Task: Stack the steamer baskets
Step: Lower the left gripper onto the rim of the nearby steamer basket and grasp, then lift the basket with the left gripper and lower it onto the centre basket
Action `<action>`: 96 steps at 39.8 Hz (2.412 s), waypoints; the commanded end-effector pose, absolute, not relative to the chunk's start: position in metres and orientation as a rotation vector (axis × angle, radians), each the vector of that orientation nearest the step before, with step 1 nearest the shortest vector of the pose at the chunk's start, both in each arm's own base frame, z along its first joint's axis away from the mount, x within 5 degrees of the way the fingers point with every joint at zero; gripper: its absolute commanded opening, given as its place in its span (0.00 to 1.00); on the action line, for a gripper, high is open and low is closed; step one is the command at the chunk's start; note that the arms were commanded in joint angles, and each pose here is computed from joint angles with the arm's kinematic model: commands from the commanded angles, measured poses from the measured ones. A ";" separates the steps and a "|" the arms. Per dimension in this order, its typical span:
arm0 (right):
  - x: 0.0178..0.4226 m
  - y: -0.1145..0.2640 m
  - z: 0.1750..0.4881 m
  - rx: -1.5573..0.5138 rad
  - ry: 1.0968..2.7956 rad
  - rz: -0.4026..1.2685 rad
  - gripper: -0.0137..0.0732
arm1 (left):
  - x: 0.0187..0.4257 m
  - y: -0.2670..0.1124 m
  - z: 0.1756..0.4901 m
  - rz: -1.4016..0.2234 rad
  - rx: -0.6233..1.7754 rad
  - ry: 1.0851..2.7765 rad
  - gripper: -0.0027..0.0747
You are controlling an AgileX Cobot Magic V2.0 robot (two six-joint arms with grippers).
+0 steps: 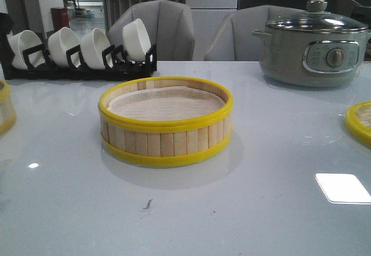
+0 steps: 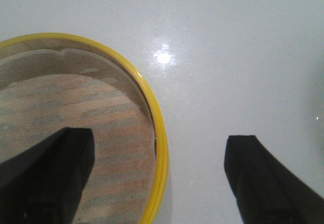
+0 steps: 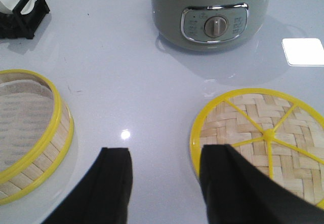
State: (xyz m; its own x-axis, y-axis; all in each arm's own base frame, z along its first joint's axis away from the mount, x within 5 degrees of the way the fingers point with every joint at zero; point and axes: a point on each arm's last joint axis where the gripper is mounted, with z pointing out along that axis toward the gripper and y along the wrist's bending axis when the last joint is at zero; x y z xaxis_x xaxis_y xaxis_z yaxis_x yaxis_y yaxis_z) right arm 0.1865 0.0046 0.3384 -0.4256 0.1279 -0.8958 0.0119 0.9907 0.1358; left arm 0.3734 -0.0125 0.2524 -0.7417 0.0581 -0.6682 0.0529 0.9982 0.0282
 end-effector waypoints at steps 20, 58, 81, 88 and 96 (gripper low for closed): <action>0.188 0.003 0.359 0.089 1.891 0.112 0.65 | 0.412 -0.014 0.203 -0.037 -0.025 2.502 0.43; 0.188 0.003 0.359 0.089 1.891 0.112 0.65 | 0.351 -0.242 0.349 -0.469 0.528 2.147 0.15; 0.187 0.003 0.357 0.088 1.918 0.113 0.65 | 0.334 -0.314 0.295 -0.528 0.702 2.169 0.15; 0.187 0.003 0.357 0.088 1.920 0.114 0.65 | 0.331 -0.321 0.292 -0.585 0.677 2.178 0.15; 0.187 0.003 0.357 0.088 1.920 0.114 0.65 | 0.326 -0.331 0.283 -0.606 0.693 2.201 0.15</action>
State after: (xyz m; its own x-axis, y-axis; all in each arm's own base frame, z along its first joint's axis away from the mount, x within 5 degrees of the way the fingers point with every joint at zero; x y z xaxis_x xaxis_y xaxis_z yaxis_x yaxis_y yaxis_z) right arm 0.1853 0.0049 0.3360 -0.4520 0.1259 -0.8831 0.0124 0.9908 0.1349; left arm 0.3320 -0.3191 0.2402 -0.6594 0.3985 -0.6375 0.6156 0.7729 -0.1537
